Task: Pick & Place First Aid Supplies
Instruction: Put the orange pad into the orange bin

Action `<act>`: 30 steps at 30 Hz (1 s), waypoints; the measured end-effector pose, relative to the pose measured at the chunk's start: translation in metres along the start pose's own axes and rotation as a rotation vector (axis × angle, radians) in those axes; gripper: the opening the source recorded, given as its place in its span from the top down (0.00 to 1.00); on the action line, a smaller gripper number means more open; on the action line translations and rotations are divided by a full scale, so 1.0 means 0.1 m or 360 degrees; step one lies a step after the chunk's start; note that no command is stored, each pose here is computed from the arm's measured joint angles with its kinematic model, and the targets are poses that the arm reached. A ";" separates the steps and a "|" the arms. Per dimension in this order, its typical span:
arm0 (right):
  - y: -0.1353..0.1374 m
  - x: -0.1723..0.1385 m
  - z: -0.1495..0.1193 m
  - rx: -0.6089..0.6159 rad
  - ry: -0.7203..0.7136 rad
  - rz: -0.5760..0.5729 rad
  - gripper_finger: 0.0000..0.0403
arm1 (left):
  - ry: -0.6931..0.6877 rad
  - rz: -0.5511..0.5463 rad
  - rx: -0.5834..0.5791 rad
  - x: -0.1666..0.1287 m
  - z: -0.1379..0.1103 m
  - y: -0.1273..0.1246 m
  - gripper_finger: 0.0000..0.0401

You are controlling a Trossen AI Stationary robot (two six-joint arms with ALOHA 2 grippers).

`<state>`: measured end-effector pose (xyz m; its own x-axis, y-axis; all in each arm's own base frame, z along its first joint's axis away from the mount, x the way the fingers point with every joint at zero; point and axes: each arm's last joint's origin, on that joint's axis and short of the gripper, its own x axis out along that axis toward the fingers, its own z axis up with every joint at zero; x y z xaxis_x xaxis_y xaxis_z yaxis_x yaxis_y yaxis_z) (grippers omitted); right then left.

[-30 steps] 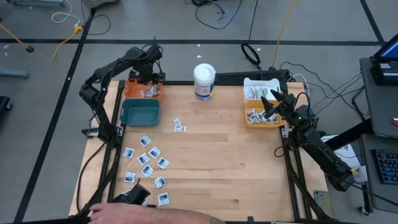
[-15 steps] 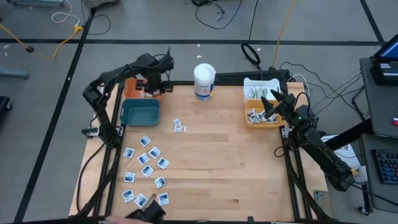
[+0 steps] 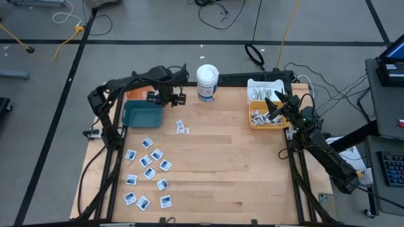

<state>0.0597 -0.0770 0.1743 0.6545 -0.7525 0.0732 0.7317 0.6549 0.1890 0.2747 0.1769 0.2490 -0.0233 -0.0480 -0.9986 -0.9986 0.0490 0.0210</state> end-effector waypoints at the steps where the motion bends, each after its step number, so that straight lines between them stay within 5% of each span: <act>1: 0.00 0.00 0.00 0.0000 0.0001 0.0000 0.16 | -0.0001 0.0000 -0.0001 0.00 -0.03 -0.03 0.56; 19: 0.00 0.00 0.00 0.0000 0.0000 0.0000 0.16 | -0.0015 -0.0058 0.0136 0.02 -0.55 -0.36 0.56; 30: 0.00 0.00 0.00 0.0000 0.0000 0.0000 0.16 | -0.0027 -0.0039 0.1568 0.13 -0.78 -0.54 0.56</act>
<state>0.0597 -0.0770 0.1744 0.6546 -0.7525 0.0730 0.7317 0.6549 0.1890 0.3242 0.0962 0.2385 0.0049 -0.0462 -0.9989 -0.5121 0.8579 -0.0422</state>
